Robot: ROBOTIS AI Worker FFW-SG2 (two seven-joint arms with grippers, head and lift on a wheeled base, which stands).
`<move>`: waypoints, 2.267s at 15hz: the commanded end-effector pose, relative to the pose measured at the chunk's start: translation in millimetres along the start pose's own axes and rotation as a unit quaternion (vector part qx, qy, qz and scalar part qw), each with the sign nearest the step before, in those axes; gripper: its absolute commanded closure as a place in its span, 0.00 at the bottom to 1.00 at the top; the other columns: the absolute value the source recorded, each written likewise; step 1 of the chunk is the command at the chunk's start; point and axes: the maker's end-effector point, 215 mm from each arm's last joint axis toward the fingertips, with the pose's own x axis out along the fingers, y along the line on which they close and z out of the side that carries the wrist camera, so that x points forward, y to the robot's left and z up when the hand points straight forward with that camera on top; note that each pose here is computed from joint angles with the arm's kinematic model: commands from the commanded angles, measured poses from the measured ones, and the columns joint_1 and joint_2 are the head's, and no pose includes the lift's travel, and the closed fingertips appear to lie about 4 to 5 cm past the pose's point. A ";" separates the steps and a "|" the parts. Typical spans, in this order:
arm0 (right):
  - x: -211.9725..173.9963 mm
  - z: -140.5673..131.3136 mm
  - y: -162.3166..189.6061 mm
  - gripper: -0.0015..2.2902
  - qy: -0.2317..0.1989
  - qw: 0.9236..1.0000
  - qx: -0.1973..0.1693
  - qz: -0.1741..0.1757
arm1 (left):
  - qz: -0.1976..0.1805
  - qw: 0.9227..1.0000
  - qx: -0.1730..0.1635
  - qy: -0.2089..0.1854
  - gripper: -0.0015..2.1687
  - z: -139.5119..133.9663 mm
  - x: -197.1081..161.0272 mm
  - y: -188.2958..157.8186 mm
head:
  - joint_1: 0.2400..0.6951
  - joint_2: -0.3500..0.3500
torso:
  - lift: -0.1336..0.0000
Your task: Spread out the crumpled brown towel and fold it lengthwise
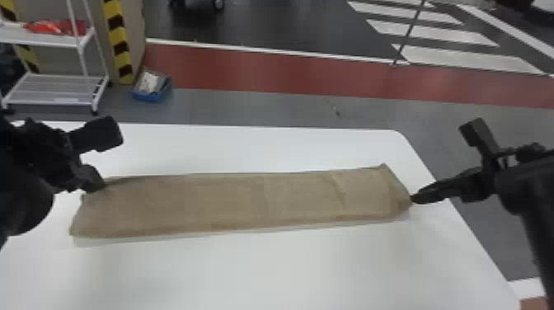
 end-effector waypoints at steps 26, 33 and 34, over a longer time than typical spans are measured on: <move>-4.7 -37.8 -16.9 0.52 -0.036 0.999 0.012 0.000 | 0.014 1.000 0.012 0.011 0.80 -0.7 -2.7 11.9 | 1.00 0.16 | 0.10; -3.4 -39.9 -14.8 0.52 -0.034 0.999 -0.008 -0.007 | 0.005 1.000 0.020 0.018 0.80 -2.6 2.2 1.3 | 1.00 0.15 | 0.10; -2.7 -41.7 -14.6 0.51 -0.033 0.999 -0.007 -0.007 | 0.003 1.000 0.020 0.019 0.80 -3.0 2.8 -0.2 | 1.00 0.15 | 0.10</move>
